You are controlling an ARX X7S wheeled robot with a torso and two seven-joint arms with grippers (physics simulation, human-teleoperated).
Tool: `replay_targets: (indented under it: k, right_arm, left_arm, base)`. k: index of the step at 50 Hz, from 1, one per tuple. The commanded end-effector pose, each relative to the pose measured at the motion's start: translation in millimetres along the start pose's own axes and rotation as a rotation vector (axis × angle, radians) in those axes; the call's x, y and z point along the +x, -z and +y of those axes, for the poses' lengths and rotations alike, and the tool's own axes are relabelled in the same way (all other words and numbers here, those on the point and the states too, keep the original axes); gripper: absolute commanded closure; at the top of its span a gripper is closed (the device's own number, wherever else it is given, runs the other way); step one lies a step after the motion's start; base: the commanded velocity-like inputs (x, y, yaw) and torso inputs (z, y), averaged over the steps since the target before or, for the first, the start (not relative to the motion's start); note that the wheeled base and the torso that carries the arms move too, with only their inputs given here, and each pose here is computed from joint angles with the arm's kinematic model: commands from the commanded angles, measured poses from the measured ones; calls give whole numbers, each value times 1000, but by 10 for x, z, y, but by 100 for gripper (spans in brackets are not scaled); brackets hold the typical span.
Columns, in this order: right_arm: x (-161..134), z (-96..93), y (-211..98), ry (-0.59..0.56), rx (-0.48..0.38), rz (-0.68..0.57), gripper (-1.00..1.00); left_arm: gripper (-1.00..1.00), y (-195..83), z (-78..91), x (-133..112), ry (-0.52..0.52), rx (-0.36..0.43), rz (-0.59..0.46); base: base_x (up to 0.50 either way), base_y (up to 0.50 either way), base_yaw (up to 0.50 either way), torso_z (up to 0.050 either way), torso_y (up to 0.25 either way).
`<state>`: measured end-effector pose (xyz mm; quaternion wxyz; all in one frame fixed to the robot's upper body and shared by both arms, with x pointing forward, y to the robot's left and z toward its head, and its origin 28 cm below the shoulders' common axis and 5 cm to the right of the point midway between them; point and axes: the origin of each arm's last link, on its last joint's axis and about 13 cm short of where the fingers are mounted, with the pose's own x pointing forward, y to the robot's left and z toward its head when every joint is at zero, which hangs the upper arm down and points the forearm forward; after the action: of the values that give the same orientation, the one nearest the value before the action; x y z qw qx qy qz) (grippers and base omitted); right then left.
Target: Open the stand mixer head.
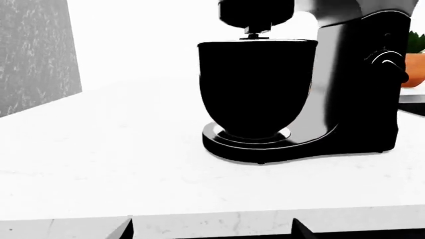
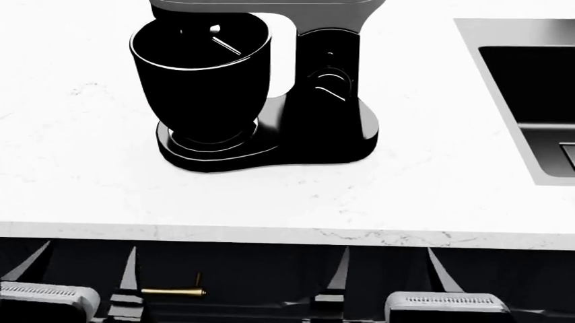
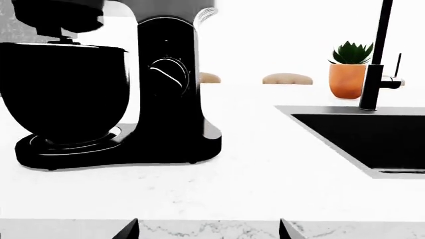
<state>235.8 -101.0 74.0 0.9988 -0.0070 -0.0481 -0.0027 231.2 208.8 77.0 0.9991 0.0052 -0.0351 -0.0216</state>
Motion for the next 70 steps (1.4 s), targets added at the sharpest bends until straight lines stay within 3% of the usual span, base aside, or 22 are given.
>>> replay_targets:
  k: [1,7,8,13,14,20,24,28,29,30,39,42,43,45,46,50,54,58,61,62,63,70]
  right_arm:
    - [117,-23,-732,2,-7,-172,-100]
    - [205,-20,-1016,3,-72,-208,-100]
    - [210,-10,-1055,4,-39,-233,-100]
    - [242,14,-1142,-8,-47,-254,-100]
    - [247,3,-1159,1,-25,-261,-100]
    - [261,-6,-1127,3,39,-266,-100]
    - [279,8,-1082,0,6,-252,-100]
    - [270,8,-1063,-58,35,-261,-100]
    - [272,14,-1047,-56,-4,-227,-100]
    - [277,8,-1049,-50,24,-242,-100]
    - [288,18,-1042,-48,8,-247,-100]
    - [291,33,-1035,-45,-8,-247,-100]
    - [290,41,-1020,-54,-50,-224,-100]
    - [268,59,-1027,-75,-23,-230,-100]
    - [268,55,-1045,-23,-74,-263,-100]
    - [250,59,-1031,-58,-17,-256,-100]
    - [262,41,-1052,-50,-14,-251,-100]
    - [305,65,-1021,-72,-120,-223,-100]
    - [341,48,-1017,-62,-37,-213,-100]
    - [342,40,-1027,-104,-34,-241,100]
    - [318,43,-1028,-168,-5,-260,100]
    - [441,50,-1072,-169,-32,-222,100]
  left_arm:
    - [-100,-905,-29,21,22,19,-177]
    - [-100,-1248,-21,61,5,-14,-251]
    - [-100,-1285,-28,74,12,-10,-247]
    - [-100,-1337,-37,102,21,-22,-266]
    - [-100,-1372,-18,90,4,-61,-289]
    - [-100,-1314,-15,65,16,-80,-264]
    - [-100,-1290,-8,94,14,-81,-263]
    - [-100,-1277,-13,101,17,-105,-265]
    - [-100,-1281,-13,93,17,-106,-270]
    - [-100,-1268,-17,96,19,-109,-267]
    - [-100,-1276,-4,102,16,-106,-266]
    - [-100,-1273,-4,101,14,-113,-265]
    - [-100,-1269,-7,99,16,-113,-264]
    - [-100,-1275,-6,103,17,-116,-266]
    - [-100,-1270,-9,102,19,-115,-264]
    - [-100,-1256,-13,84,19,-115,-259]
    - [-100,-1251,-5,83,16,-123,-257]
    - [-100,-1232,-4,87,20,-130,-255]
    - [-100,-1238,0,77,21,-129,-259]
    - [-100,-1239,9,79,19,-136,-259]
    - [-100,-1237,11,80,18,-134,-260]
    - [-100,-1233,17,89,16,-138,-259]
  base:
    - [0,0,0,0,0]
    - [0,0,0,0,0]
    - [0,0,0,0,0]
    - [0,0,0,0,0]
    - [0,0,0,0,0]
    - [0,0,0,0,0]
    - [0,0,0,0,0]
    - [0,0,0,0,0]
    - [500,0,0,0,0]
    - [500,0,0,0,0]
    - [500,0,0,0,0]
    - [500,0,0,0,0]
    - [500,0,0,0,0]
    - [385,0,0,0,0]
    - [289,0,0,0,0]
    - [176,0,0,0,0]
    - [0,0,0,0,0]
    - [0,0,0,0,0]
    - [0,0,0,0,0]
    - [0,0,0,0,0]
    - [0,0,0,0,0]
    - [0,0,0,0,0]
